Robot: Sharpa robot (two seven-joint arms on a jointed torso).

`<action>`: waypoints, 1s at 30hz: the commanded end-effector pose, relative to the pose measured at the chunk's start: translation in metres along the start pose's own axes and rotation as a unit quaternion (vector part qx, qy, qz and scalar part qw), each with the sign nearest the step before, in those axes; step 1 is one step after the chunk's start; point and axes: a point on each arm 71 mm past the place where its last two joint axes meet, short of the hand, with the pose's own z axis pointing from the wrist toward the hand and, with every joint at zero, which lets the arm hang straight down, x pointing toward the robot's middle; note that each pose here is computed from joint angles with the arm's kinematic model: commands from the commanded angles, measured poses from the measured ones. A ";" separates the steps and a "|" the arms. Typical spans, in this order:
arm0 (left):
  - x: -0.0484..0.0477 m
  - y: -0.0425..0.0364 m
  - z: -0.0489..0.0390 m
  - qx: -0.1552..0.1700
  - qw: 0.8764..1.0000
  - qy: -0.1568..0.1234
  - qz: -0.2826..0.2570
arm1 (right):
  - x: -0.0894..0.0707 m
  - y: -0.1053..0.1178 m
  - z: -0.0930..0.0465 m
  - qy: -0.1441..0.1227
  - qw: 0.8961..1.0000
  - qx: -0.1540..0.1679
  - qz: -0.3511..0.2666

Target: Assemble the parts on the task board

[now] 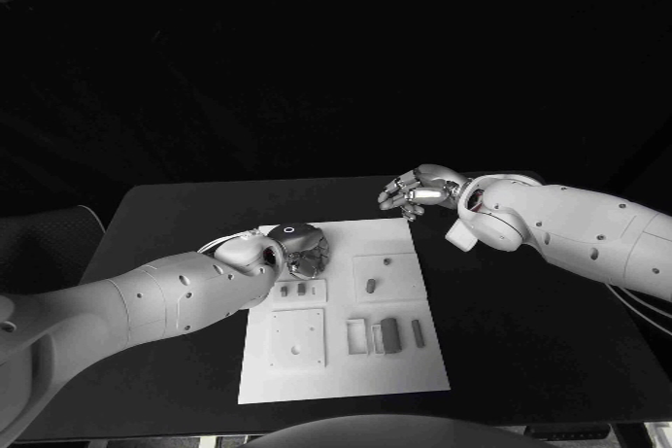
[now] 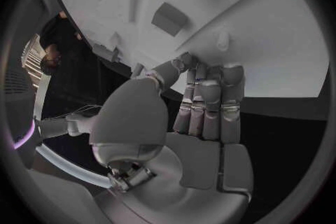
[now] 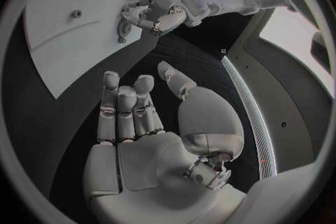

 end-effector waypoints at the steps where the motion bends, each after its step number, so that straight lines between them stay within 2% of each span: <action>1: 0.0032 -0.0020 0.0007 0.005 1.000 0.015 0.003 | 0.002 0.001 0.000 0.007 1.000 -0.004 -0.003; 17: 0.0060 -0.0022 0.0022 0.002 1.000 0.026 0.002 | 0.001 0.000 -0.001 0.007 1.000 -0.003 -0.003; 30: 0.0122 -0.0016 0.0026 -0.003 0.999 0.033 0.000 | 0.002 0.002 -0.001 0.009 1.000 -0.005 -0.002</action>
